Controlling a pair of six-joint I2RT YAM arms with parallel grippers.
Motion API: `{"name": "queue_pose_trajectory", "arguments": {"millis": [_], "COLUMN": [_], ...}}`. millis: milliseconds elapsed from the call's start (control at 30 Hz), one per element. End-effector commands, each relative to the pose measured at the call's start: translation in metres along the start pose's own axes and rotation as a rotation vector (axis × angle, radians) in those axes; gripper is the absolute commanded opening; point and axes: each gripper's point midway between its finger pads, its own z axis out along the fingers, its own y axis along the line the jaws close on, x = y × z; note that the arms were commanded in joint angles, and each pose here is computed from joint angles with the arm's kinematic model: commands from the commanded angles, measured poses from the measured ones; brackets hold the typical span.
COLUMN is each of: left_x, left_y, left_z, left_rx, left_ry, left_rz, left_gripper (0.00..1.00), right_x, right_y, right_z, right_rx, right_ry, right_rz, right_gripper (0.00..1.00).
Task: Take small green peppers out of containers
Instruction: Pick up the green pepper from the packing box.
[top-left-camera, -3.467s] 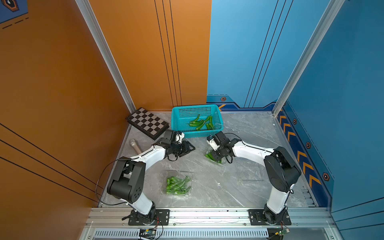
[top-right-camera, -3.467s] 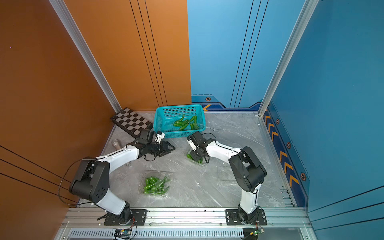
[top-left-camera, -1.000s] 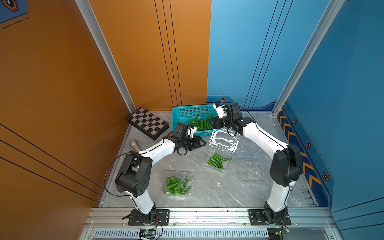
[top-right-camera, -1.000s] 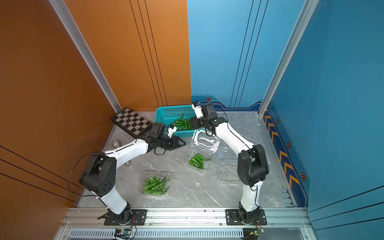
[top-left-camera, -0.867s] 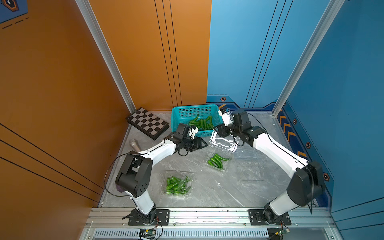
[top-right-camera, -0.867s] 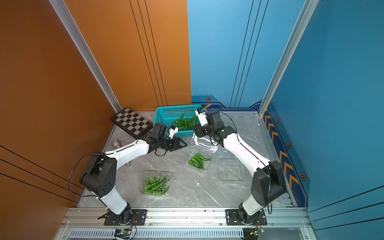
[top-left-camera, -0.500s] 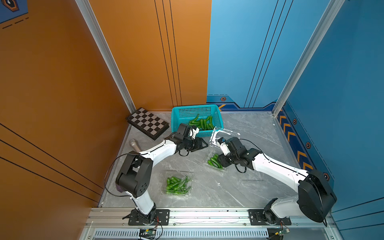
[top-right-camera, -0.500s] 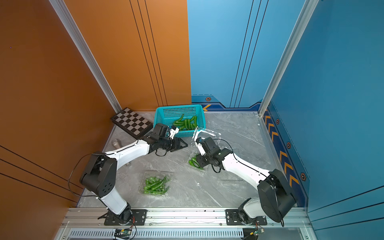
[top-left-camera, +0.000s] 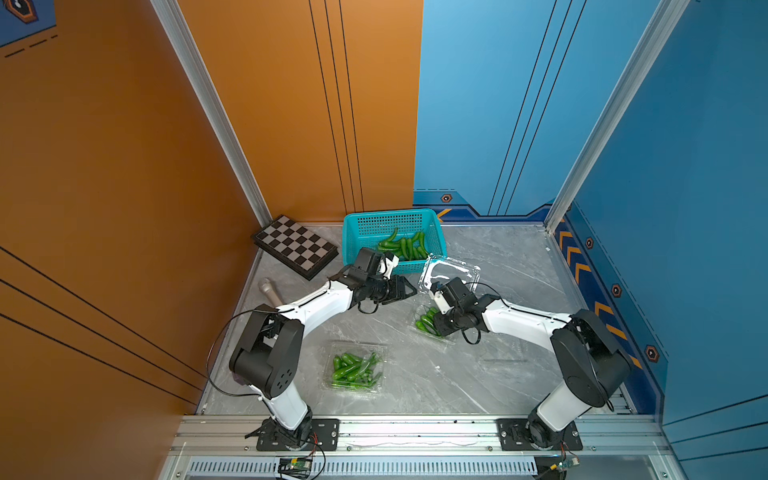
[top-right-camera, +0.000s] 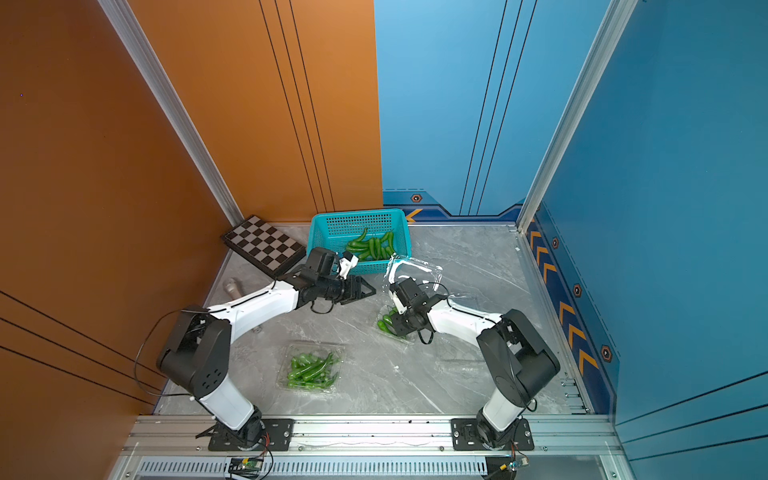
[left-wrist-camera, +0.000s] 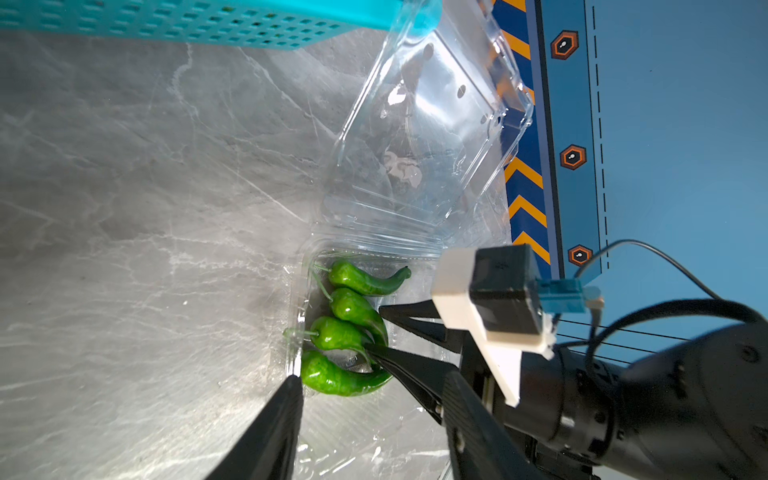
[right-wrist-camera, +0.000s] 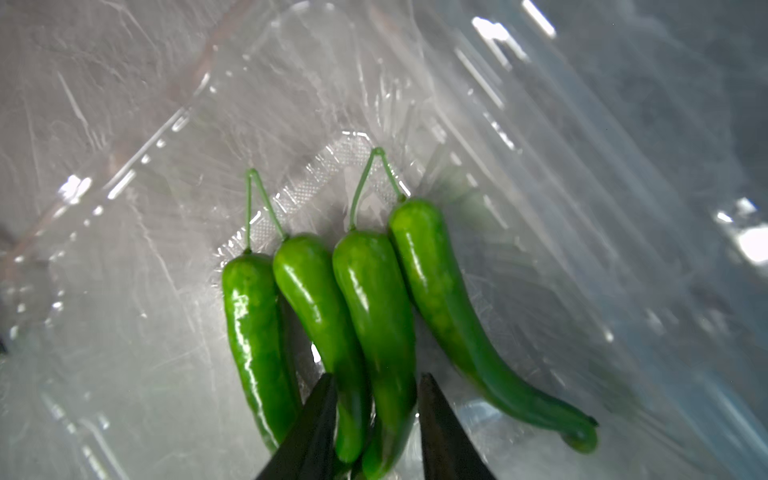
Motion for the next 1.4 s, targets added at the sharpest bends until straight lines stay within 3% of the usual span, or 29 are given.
{"name": "queue_pose_trajectory", "arguments": {"millis": [0, 500, 767, 933, 1367], "left_x": [0.001, -0.001, -0.002, -0.003, -0.010], "left_y": [-0.001, 0.003, 0.004, 0.005, 0.010], "left_z": [-0.008, -0.008, -0.009, -0.011, -0.013], "left_rx": [-0.014, -0.018, -0.017, -0.018, -0.024], "left_ry": [-0.016, -0.016, -0.019, -0.023, -0.037], "left_rz": [0.018, 0.007, 0.006, 0.001, -0.007], "left_gripper": [0.56, 0.55, 0.55, 0.55, 0.54], "right_x": [-0.026, -0.023, -0.021, -0.018, -0.055], "right_y": [0.002, -0.014, -0.010, -0.013, -0.004], "right_z": [-0.001, 0.024, 0.034, 0.036, -0.019], "right_rx": [-0.009, -0.020, -0.042, -0.032, -0.021], "right_ry": [-0.061, -0.009, 0.019, 0.023, -0.128], "right_rz": [-0.011, 0.029, 0.027, 0.028, -0.012], "right_gripper": [0.35, 0.29, 0.34, 0.12, 0.04]}}
